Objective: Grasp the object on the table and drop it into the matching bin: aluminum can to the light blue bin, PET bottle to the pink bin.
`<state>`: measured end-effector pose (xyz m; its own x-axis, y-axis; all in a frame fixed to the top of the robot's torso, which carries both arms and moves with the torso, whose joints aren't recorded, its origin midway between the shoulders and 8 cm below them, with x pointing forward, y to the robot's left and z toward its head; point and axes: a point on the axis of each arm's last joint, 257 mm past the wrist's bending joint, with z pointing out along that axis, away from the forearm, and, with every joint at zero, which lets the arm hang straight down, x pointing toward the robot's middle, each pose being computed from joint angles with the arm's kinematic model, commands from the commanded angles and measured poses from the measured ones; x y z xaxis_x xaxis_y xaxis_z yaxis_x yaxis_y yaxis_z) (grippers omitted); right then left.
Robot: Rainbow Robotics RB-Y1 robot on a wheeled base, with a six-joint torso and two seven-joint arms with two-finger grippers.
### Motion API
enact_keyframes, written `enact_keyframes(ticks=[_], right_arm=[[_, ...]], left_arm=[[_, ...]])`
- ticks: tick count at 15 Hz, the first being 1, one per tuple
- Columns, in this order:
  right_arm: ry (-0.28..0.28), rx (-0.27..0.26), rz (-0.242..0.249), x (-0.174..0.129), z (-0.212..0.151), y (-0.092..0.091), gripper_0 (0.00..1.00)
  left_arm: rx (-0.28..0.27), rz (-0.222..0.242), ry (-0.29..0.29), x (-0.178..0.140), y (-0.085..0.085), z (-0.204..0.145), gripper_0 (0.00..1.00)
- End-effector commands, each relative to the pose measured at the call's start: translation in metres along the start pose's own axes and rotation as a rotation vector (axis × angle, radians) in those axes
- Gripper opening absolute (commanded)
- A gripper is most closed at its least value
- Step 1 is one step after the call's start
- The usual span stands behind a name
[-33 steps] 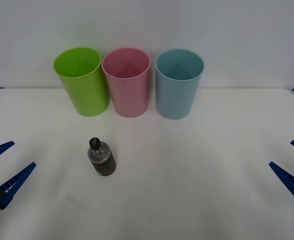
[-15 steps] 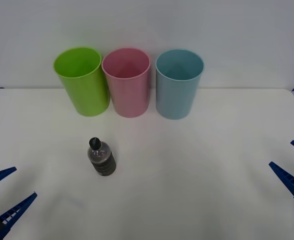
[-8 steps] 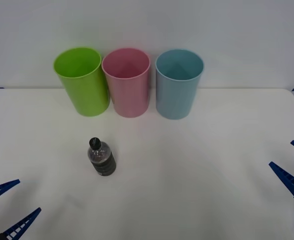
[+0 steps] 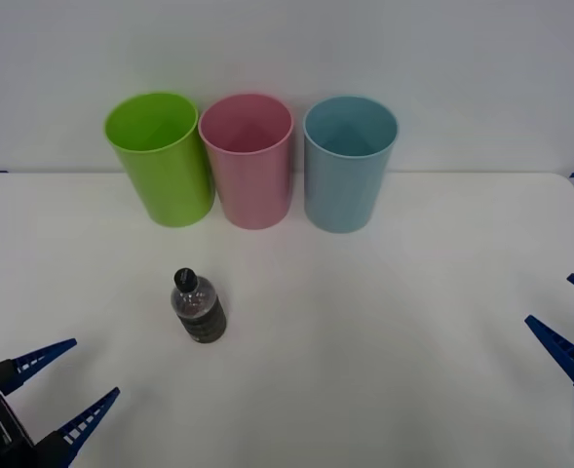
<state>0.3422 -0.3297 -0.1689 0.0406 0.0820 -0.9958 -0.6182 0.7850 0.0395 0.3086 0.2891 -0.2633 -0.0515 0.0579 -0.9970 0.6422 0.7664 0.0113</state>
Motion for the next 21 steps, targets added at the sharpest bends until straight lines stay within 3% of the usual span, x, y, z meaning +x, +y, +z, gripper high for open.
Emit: enact_keyframes(ticks=[1, 9, 21], right_arm=[[0.000, 0.000, 0.000, 0.000, 0.000, 0.000, 1.00], [0.000, 0.000, 0.000, 0.000, 0.000, 0.000, 1.00], [0.000, 0.000, 0.000, 0.000, 0.000, 0.000, 1.00]], left_arm=[[0.014, 0.009, -0.012, 0.004, -0.001, 0.025, 1.00], [0.076, 0.017, -0.032, 0.020, 0.003, 0.084, 1.00], [0.065, 0.069, -0.029, 0.021, -0.008, 0.143, 1.00]])
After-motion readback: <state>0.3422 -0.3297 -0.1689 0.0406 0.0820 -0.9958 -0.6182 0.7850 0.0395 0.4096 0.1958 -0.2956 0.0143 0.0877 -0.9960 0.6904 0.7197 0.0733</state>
